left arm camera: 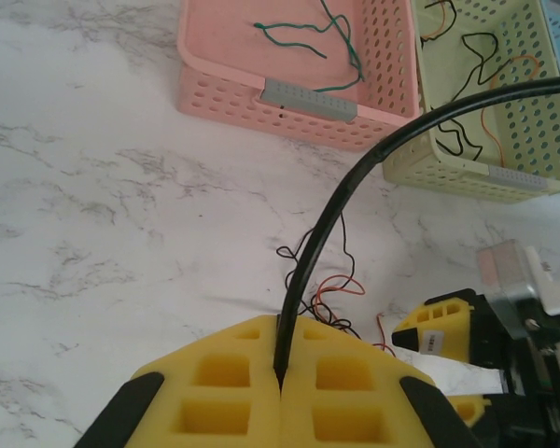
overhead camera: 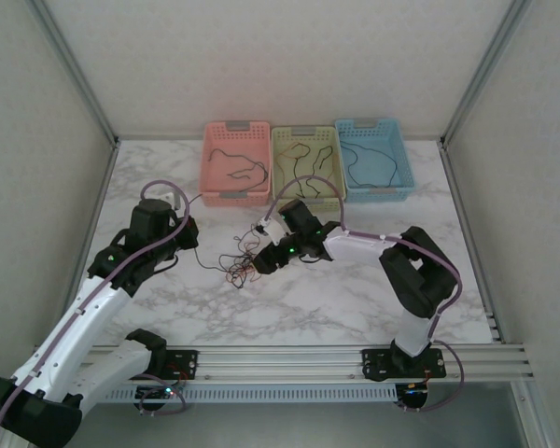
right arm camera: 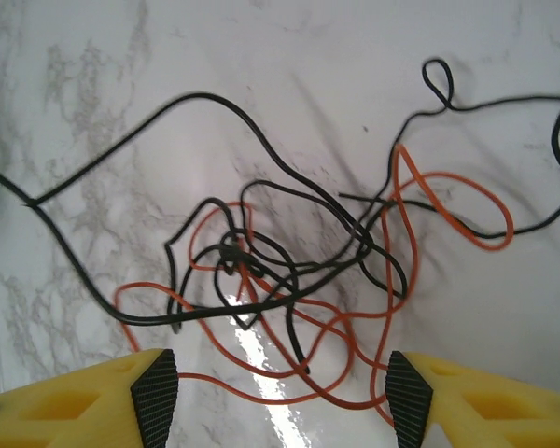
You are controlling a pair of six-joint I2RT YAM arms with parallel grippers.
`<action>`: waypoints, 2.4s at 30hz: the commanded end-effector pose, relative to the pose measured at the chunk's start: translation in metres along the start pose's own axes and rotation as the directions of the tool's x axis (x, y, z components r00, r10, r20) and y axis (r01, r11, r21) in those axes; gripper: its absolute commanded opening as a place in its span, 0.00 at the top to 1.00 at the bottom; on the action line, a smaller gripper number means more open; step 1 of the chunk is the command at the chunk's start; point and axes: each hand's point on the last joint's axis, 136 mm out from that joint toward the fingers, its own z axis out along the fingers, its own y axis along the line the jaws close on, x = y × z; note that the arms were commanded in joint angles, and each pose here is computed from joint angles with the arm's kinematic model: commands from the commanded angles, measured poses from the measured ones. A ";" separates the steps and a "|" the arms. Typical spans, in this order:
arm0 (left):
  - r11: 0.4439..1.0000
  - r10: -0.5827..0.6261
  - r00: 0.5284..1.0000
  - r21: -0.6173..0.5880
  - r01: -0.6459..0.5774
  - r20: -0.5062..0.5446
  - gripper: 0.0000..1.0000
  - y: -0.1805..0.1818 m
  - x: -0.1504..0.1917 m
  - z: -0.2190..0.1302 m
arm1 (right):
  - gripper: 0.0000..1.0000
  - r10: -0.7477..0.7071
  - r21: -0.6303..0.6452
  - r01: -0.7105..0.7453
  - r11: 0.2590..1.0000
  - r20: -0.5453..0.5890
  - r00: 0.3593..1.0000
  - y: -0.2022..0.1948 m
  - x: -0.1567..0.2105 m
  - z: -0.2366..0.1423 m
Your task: Untangle the cables
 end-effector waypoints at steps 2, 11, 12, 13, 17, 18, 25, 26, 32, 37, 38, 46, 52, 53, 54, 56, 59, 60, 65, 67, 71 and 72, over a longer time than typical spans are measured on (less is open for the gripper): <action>1.000 0.020 1.000 0.004 -0.020 0.008 1.00 -0.003 -0.004 -0.007 | 0.35 -0.041 0.013 0.042 0.999 -0.032 0.999 -0.001 0.007 0.001; 1.000 0.025 1.000 -0.006 -0.025 0.009 1.00 -0.001 -0.004 -0.008 | 0.38 -0.097 0.069 0.101 0.993 -0.051 0.994 -0.013 0.004 0.008; 1.000 0.022 1.000 -0.004 -0.022 0.010 1.00 -0.001 -0.004 -0.008 | 0.39 -0.097 0.067 0.101 0.993 -0.060 0.993 -0.014 0.005 0.010; 1.000 0.023 1.000 -0.005 -0.023 0.008 1.00 -0.001 -0.004 -0.008 | 0.40 -0.107 0.065 0.112 0.992 -0.067 0.992 -0.015 0.008 0.013; 1.000 0.024 1.000 -0.003 -0.024 0.005 1.00 -0.002 -0.004 -0.007 | 0.42 -0.122 0.073 0.129 0.989 -0.092 0.988 -0.021 0.016 0.022; 1.000 0.023 1.000 -0.002 -0.023 0.004 1.00 -0.002 -0.003 -0.006 | 0.43 -0.124 0.075 0.131 0.989 -0.092 0.988 -0.022 0.016 0.023; 1.000 0.021 1.000 -0.007 -0.021 0.005 1.00 0.000 -0.002 -0.007 | 0.66 -0.124 0.060 0.127 0.990 -0.054 0.991 -0.016 0.014 0.018; 1.000 0.019 1.000 -0.005 -0.019 0.007 1.00 0.000 -0.002 -0.008 | 0.71 -0.127 0.066 0.130 0.989 -0.045 0.991 -0.015 0.014 0.016; 1.000 0.019 1.000 -0.011 -0.019 0.010 1.00 0.001 -0.003 -0.009 | 1.00 -0.133 0.103 0.134 0.986 -0.018 0.991 -0.011 0.012 0.000; 1.000 0.015 1.000 -0.020 -0.015 0.026 1.00 0.003 -0.006 -0.018 | 1.00 -0.110 0.188 0.106 0.976 0.012 0.994 -0.013 0.013 -0.026; 0.999 0.015 0.999 -0.033 -0.014 0.030 1.00 0.005 -0.007 -0.021 | 1.00 -0.097 0.201 0.090 0.975 0.024 0.995 -0.013 0.012 -0.033; 0.952 0.139 0.974 -0.293 -0.082 0.180 1.00 0.045 -0.051 -0.100 | 1.00 0.126 0.364 -0.226 0.904 0.277 0.953 -0.054 0.007 -0.138; 0.919 0.206 0.933 -0.386 -0.082 0.294 1.00 0.062 -0.074 -0.160 | 1.00 0.235 0.436 -0.503 0.747 0.534 0.812 -0.086 0.010 -0.248; 0.919 0.202 0.931 -0.389 -0.073 0.302 1.00 0.063 -0.075 -0.164 | 1.00 0.238 0.453 -0.536 0.712 0.562 0.792 -0.088 0.011 -0.264; 0.920 0.199 0.930 -0.385 -0.068 0.310 1.00 0.063 -0.075 -0.167 | 1.00 0.233 0.457 -0.548 0.701 0.579 0.781 -0.087 0.009 -0.273; 0.936 0.187 0.930 -0.345 -0.070 0.316 1.00 0.057 -0.074 -0.164 | 1.00 0.210 0.429 -0.544 0.721 0.613 0.762 -0.077 -0.001 -0.287; 0.958 0.165 0.943 -0.275 -0.083 0.290 1.00 0.045 -0.068 -0.150 | 1.00 0.201 0.364 -0.513 0.778 0.629 0.751 -0.059 -0.017 -0.291; 0.961 0.162 0.948 -0.261 -0.088 0.276 1.00 0.042 -0.065 -0.144 | 1.00 0.199 0.352 -0.511 0.784 0.637 0.744 -0.054 -0.020 -0.294; 0.959 0.166 0.958 -0.264 -0.102 0.234 1.00 0.043 -0.057 -0.127 | 1.00 0.091 0.361 -0.467 0.807 0.706 0.703 -0.027 -0.052 -0.338; 0.955 0.171 0.961 -0.275 -0.108 0.216 1.00 0.045 -0.053 -0.121 | 1.00 0.039 0.356 -0.438 0.826 0.738 0.673 -0.003 -0.077 -0.369; 0.945 0.176 0.963 -0.309 -0.107 0.205 1.00 0.052 -0.050 -0.117 | 1.00 -0.086 0.353 -0.374 0.858 0.817 0.571 0.049 -0.118 -0.435; 0.941 0.180 0.963 -0.319 -0.110 0.200 1.00 0.053 -0.050 -0.115 | 1.00 -0.117 0.356 -0.361 0.862 0.832 0.543 0.062 -0.126 -0.452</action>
